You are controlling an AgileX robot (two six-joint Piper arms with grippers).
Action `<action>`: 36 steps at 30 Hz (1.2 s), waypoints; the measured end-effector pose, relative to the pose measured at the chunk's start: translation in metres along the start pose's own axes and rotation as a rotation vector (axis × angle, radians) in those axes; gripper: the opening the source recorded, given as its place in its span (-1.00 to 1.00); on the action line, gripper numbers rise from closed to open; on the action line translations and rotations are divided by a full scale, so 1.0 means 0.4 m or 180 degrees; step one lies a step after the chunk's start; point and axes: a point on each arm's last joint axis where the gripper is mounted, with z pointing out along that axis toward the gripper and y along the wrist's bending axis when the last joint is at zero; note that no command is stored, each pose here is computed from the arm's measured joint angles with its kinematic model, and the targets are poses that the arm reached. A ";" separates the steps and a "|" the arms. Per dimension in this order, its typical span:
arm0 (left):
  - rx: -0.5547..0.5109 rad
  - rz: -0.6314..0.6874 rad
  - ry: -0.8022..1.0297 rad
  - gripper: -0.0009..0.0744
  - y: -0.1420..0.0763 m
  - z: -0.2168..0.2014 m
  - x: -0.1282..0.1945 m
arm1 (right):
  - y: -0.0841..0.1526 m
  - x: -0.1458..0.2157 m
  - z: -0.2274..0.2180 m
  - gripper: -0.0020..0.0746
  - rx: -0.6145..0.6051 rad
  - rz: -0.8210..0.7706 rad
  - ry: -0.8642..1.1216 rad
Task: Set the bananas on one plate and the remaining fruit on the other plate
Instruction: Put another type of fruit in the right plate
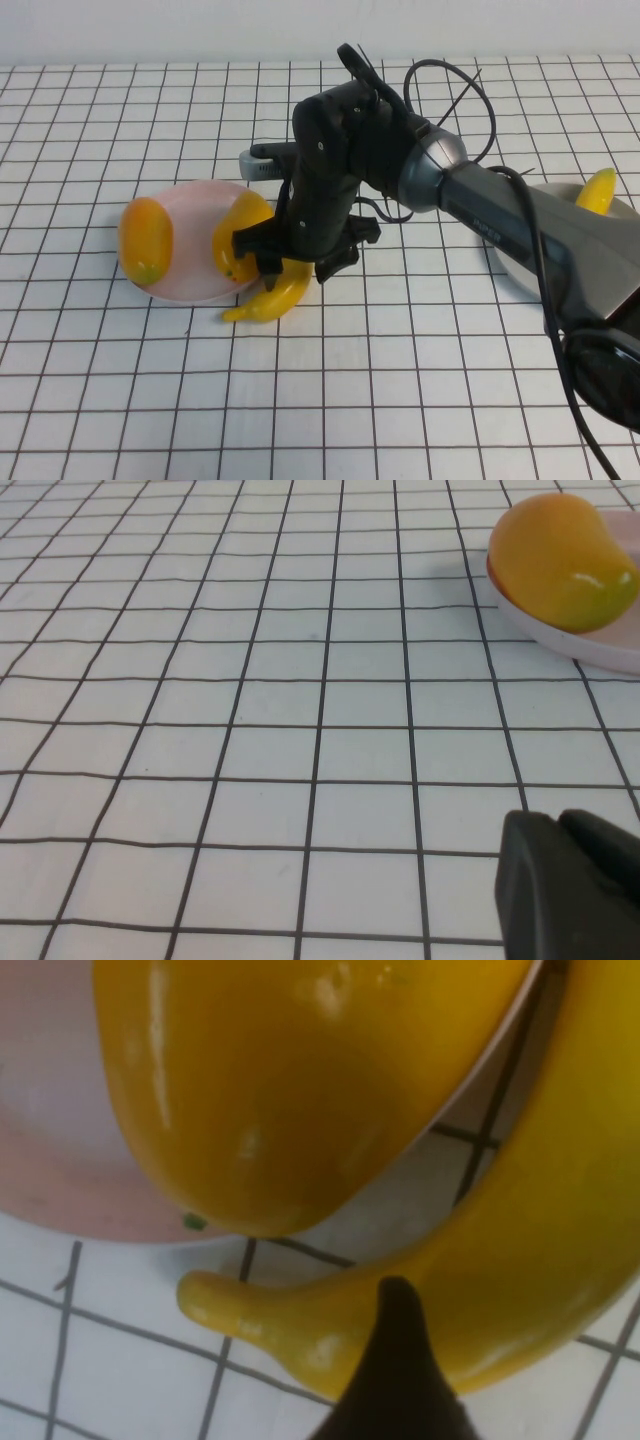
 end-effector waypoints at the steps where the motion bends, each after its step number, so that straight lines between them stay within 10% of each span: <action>1: 0.0000 0.0000 0.0000 -0.99 0.000 0.000 0.000 | 0.000 -0.001 0.000 0.26 -0.0006 0.0000 -0.0013; 36: 0.0000 0.0000 0.0000 -0.99 0.000 0.000 0.000 | -0.017 -0.014 0.027 0.09 -0.0001 0.0244 -0.0012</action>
